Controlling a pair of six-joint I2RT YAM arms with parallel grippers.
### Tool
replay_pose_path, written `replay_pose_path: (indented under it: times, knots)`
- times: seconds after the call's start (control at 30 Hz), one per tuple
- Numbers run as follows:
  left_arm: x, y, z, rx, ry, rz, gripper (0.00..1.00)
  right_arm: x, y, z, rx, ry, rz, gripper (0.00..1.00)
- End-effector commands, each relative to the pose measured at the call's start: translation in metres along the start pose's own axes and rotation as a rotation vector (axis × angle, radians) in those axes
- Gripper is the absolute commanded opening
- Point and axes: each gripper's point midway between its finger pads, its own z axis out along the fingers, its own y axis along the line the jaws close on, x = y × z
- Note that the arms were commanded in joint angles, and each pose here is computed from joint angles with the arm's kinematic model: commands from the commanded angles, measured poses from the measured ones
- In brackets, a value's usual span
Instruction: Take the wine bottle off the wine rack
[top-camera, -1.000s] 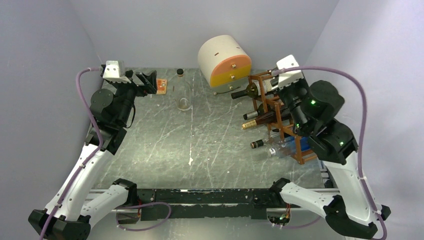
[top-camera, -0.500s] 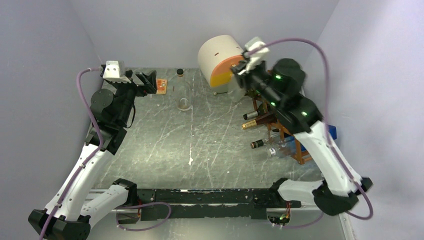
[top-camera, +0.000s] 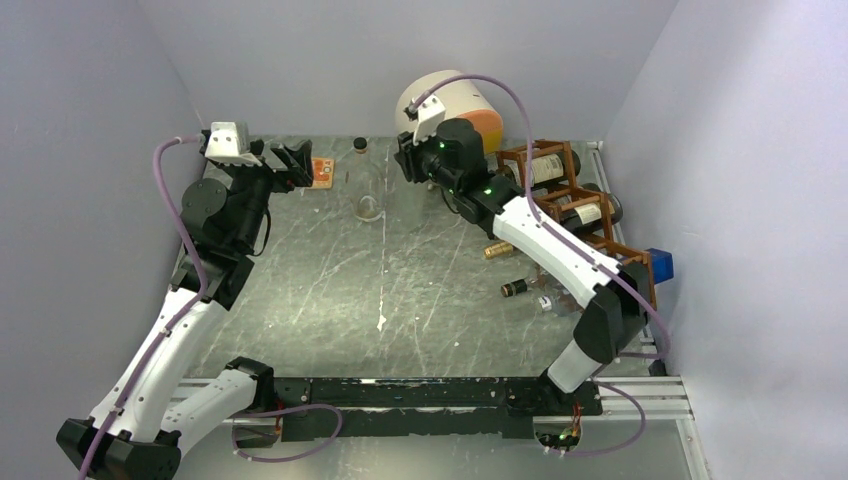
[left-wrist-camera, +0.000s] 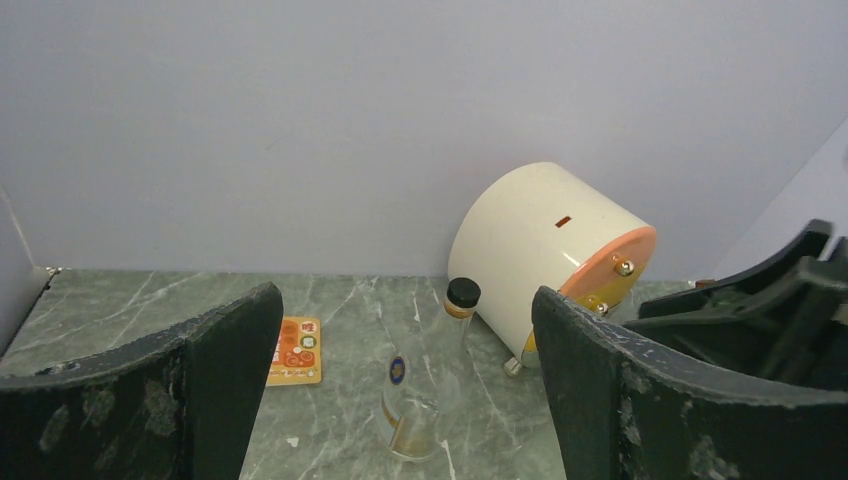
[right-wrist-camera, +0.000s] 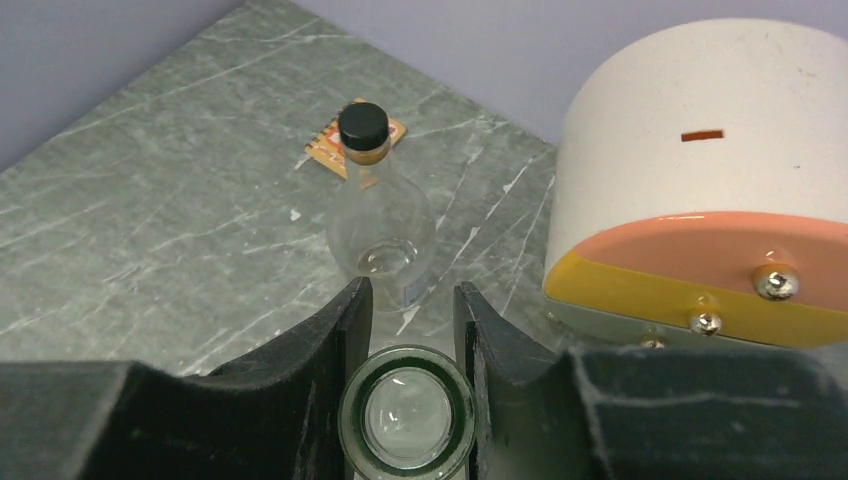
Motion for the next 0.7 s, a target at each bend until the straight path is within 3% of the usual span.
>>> replay_pose_path:
  times: [0.0, 0.67]
  knots:
    - [-0.005, -0.004, 0.001, 0.013, -0.027, -0.005, 0.98, -0.028, -0.012, 0.018, 0.087, -0.162, 0.042, 0.0]
    - [0.0, -0.005, 0.004, 0.019, -0.013, -0.008, 0.98, 0.024, -0.019, 0.078, 0.152, -0.108, 0.001, 0.0]
